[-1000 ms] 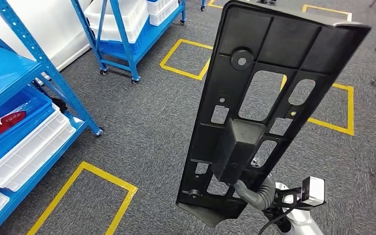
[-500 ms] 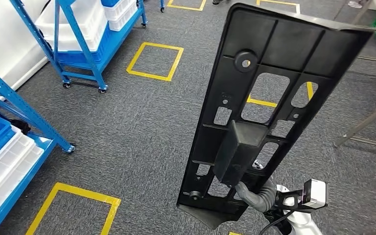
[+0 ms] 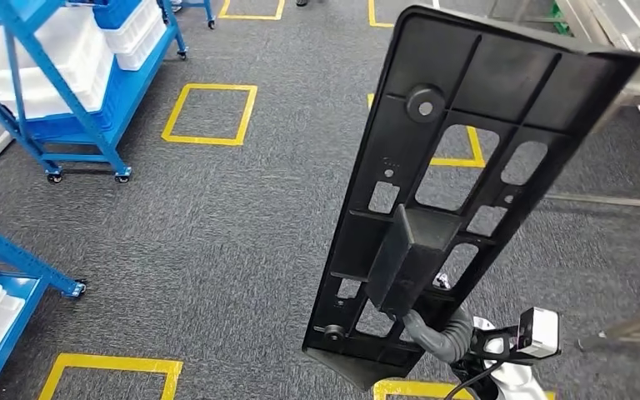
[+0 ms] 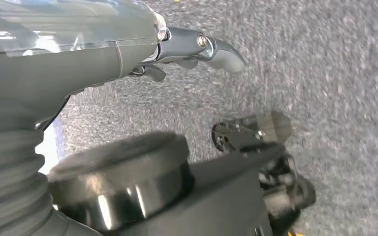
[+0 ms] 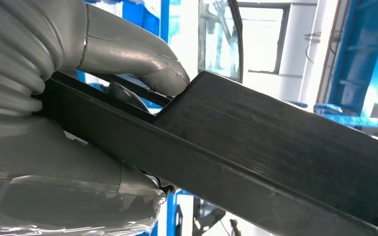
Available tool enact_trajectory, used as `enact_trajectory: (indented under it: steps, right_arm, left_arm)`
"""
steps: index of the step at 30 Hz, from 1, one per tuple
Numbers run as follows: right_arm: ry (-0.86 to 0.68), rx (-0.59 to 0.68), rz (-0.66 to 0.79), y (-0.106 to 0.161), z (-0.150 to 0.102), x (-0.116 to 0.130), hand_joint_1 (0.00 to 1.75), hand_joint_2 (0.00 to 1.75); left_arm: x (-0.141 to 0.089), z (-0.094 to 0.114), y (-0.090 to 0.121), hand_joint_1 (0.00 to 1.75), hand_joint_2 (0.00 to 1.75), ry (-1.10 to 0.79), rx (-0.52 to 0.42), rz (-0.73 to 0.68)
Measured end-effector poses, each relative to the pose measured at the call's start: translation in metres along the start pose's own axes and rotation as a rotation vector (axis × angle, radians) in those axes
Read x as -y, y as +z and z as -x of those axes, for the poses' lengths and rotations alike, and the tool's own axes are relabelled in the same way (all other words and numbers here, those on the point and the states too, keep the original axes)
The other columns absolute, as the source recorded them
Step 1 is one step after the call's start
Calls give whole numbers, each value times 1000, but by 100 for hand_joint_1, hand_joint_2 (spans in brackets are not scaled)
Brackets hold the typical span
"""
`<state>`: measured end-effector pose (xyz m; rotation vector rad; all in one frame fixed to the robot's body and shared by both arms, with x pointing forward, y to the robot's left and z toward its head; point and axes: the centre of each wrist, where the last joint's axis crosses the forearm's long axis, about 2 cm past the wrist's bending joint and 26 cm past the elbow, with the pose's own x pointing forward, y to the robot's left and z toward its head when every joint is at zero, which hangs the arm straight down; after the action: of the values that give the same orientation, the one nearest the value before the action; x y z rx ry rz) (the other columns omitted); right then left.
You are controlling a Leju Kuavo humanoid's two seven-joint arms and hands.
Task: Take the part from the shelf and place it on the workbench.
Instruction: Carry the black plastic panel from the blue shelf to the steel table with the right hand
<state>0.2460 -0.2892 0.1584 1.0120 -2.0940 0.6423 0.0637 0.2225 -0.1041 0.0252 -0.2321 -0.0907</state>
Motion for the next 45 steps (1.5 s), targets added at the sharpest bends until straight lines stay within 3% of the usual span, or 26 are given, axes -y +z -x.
enact_trajectory:
  steps: [45]
  right_arm:
    - [13,19,27,5,-9,-8,175,175]
  left_arm:
    - [5,-3,1,0,175,-23,-13,10]
